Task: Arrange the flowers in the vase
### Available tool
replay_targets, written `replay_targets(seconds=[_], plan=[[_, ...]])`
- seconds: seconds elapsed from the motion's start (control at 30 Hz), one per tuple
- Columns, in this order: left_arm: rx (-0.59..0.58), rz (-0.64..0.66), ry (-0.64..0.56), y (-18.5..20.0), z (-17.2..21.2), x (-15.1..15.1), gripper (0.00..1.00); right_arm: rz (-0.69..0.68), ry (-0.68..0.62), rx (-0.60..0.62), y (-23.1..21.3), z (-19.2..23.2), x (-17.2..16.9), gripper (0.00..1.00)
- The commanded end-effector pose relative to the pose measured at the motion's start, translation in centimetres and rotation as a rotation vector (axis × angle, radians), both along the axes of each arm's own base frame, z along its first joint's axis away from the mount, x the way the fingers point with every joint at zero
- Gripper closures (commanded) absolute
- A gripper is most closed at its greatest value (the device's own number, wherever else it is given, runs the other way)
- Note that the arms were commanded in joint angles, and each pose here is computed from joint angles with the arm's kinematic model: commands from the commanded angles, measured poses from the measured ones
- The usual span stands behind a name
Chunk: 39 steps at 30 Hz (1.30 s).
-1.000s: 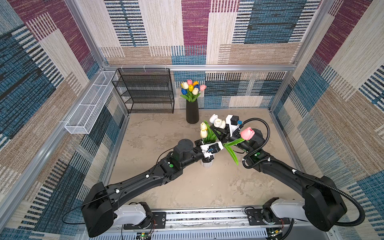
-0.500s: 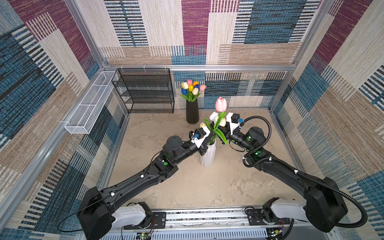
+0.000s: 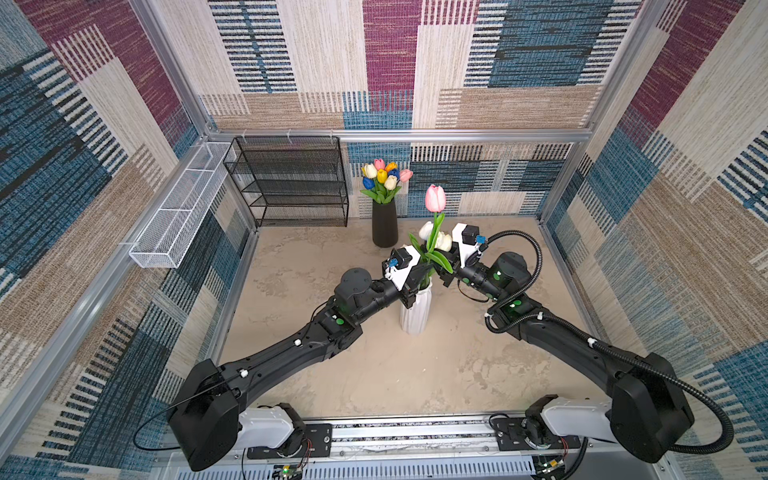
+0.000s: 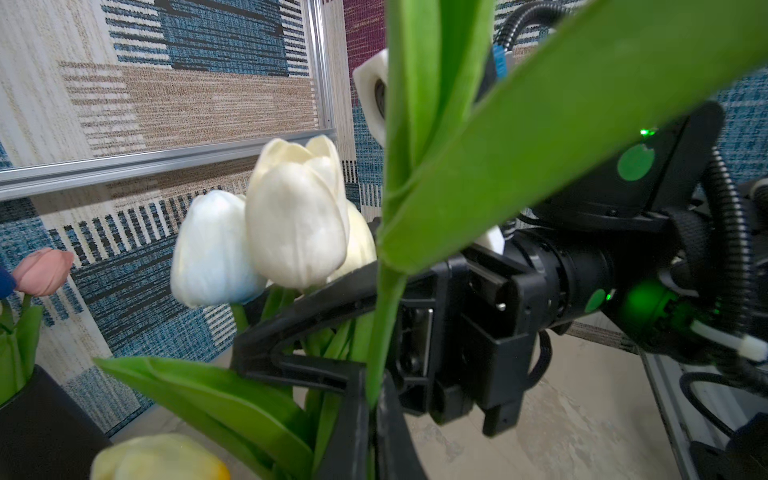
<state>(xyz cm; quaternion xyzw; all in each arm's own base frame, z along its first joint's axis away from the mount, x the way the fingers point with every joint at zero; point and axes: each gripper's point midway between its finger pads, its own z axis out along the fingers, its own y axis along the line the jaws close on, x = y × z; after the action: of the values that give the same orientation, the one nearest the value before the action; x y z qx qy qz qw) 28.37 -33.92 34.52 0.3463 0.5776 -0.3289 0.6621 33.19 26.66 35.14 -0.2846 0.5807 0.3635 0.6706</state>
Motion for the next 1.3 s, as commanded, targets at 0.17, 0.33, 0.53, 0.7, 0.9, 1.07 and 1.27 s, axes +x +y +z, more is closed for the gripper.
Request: replay_targets(seconds=[0.17,0.33,0.53,0.7,0.9,1.07,1.27], plan=[[0.082,0.102,0.055,1.1,-2.7,1.3,1.00,-0.015,-0.017,0.001,-0.1,0.4,0.4,0.77],[0.101,0.111,0.048,1.2,-3.7,1.5,1.00,-0.014,-0.017,0.000,0.0,0.4,0.4,0.77],[0.104,0.075,0.061,0.9,-4.6,1.0,0.91,-0.012,-0.011,-0.011,0.1,0.0,0.5,0.76],[0.085,0.121,0.052,2.4,-4.4,0.6,0.65,0.015,-0.005,-0.034,0.6,-0.7,0.5,0.72],[0.108,0.178,0.057,4.0,-4.5,0.4,0.57,0.047,0.028,-0.061,0.9,-2.7,-0.1,0.58],[0.131,0.215,0.064,5.5,-4.5,0.1,0.41,0.041,0.059,-0.093,0.8,-4.1,0.0,0.38],[0.097,0.203,0.008,7.5,-2.4,-1.7,0.34,-0.008,0.015,-0.060,-0.6,-2.2,-1.0,0.09]])
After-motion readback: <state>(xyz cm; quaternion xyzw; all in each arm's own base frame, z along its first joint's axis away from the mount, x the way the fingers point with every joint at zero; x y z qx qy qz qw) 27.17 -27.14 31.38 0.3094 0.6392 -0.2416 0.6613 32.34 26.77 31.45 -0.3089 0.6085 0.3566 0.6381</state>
